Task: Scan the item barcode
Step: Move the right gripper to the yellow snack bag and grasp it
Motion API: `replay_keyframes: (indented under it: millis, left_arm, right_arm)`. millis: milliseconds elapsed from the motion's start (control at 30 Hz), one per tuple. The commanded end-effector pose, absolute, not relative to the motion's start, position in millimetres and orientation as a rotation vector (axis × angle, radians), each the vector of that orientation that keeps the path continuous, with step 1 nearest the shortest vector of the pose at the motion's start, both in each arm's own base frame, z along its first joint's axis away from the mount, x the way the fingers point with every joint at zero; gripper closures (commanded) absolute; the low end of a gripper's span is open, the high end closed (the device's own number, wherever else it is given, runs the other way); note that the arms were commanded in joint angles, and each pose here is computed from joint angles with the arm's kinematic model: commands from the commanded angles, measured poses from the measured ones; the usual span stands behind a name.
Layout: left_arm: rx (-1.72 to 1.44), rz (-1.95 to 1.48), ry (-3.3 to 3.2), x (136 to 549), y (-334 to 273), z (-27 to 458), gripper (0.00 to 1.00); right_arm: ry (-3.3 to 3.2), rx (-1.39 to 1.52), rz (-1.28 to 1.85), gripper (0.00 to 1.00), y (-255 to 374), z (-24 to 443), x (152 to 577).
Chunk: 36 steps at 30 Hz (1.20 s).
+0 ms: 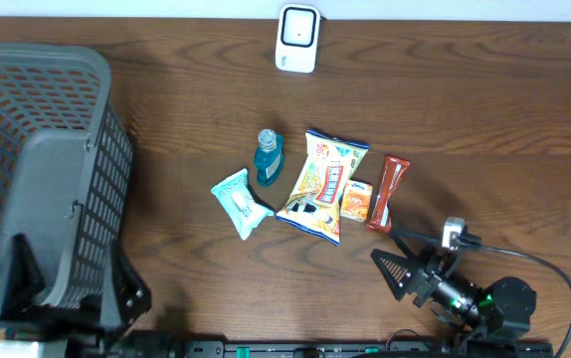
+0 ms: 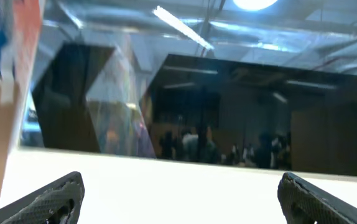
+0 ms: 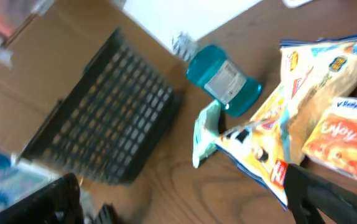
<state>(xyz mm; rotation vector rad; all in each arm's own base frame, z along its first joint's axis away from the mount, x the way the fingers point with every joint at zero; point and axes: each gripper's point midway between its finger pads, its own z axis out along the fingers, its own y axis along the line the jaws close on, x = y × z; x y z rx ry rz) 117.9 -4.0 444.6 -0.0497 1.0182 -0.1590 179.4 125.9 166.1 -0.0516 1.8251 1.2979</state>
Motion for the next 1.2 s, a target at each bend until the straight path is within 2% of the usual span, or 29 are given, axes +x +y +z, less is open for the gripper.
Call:
replay_keyframes:
  millis: [0,200,467,567,767,800,867,900,933,967,1000,1167]
  left_arm:
    - [-0.119,-0.238,1.066,133,-2,426,0.01]
    - [-0.136,-0.221,1.291,162,-4,368,0.01]
    - [-0.078,-0.267,1.384,169,-17,345,0.01]
    - [-0.042,-0.293,1.421,174,-25,332,0.01]
    - [-0.046,-0.295,1.481,198,-27,293,0.01]
    - [-0.046,-0.295,1.483,201,-28,288,0.01]
    - [-0.046,-0.295,1.484,207,-28,279,0.01]
    - [-0.047,-0.295,1.49,210,-28,274,0.01]
    - [-0.047,-0.295,1.496,212,-28,269,0.01]
    - [-0.048,-0.295,1.505,214,-28,264,0.01]
    - [-0.049,-0.295,1.513,216,-28,260,0.01]
    - [-0.054,-0.293,1.555,221,-29,241,0.01]
  right_arm:
    - [1.839,0.041,1.147,0.01,109,187,196]
    - [2.031,0.17,0.862,0.01,79,197,223]
    - [2.364,0.264,0.527,0.01,83,191,270]
    - [2.512,0.179,0.392,0.01,108,170,283]
    - [2.672,-0.056,0.429,0.01,185,110,305]
    - [2.677,-0.085,0.455,0.05,194,104,307]
    - [2.683,-0.126,0.484,0.23,205,92,312]
    - [2.685,-0.117,0.485,0.27,207,87,315]
    - [2.688,-0.09,0.476,0.27,207,82,319]
    - [2.691,-0.056,0.465,0.22,206,78,322]
    - [2.693,-0.02,0.452,0.22,205,74,324]
    - [2.654,0.058,0.435,0.24,205,68,339]
